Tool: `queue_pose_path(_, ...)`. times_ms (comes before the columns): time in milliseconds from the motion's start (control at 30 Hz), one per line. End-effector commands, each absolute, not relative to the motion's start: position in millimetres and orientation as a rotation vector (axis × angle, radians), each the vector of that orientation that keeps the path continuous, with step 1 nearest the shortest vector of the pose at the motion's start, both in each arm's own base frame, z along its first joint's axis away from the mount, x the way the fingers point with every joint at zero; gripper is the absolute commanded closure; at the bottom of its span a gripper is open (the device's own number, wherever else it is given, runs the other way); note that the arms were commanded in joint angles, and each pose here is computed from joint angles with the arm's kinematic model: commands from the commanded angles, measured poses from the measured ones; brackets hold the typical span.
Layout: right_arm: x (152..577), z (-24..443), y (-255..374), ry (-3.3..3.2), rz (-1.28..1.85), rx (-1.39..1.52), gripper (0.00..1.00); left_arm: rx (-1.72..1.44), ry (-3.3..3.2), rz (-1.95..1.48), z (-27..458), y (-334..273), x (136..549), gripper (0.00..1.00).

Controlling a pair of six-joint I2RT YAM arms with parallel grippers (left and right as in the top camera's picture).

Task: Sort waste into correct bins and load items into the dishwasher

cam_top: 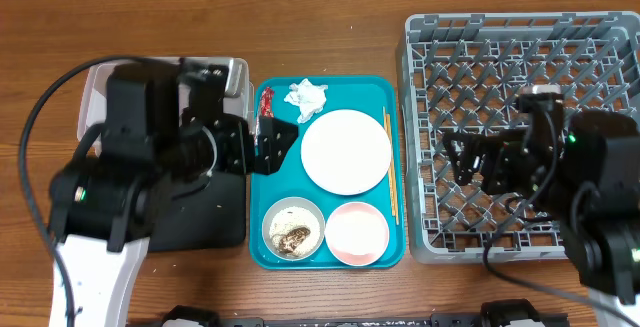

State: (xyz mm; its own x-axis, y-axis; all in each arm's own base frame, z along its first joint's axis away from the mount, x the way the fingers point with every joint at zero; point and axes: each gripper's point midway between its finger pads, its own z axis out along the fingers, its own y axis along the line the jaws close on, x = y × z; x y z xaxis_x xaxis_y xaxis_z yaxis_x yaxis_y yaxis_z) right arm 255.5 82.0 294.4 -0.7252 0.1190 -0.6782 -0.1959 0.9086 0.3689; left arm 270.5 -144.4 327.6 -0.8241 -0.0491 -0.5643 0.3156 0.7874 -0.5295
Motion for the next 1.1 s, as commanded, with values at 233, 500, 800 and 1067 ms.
queue_pose_path(233, 272, 292, 66, 2.338, 0.518, 0.239, 0.00, 0.466, 2.854, -0.484, 231, -179, 229, 0.00)
queue_pose_path(500, 271, 287, 55, 2.349, 0.477, 0.367, 0.00, 0.619, 2.994, -0.135, 147, -215, 183, 0.07)
queue_pose_path(800, 266, 282, 54, 2.376, 0.472, 0.373, 0.00, 0.625, 2.938, -0.165, 94, -238, 192, 0.32)
queue_pose_path(1067, 263, 279, 54, 2.394, 0.468, 0.379, 0.00, 0.619, 2.920, -0.179, 72, -242, 196, 0.48)
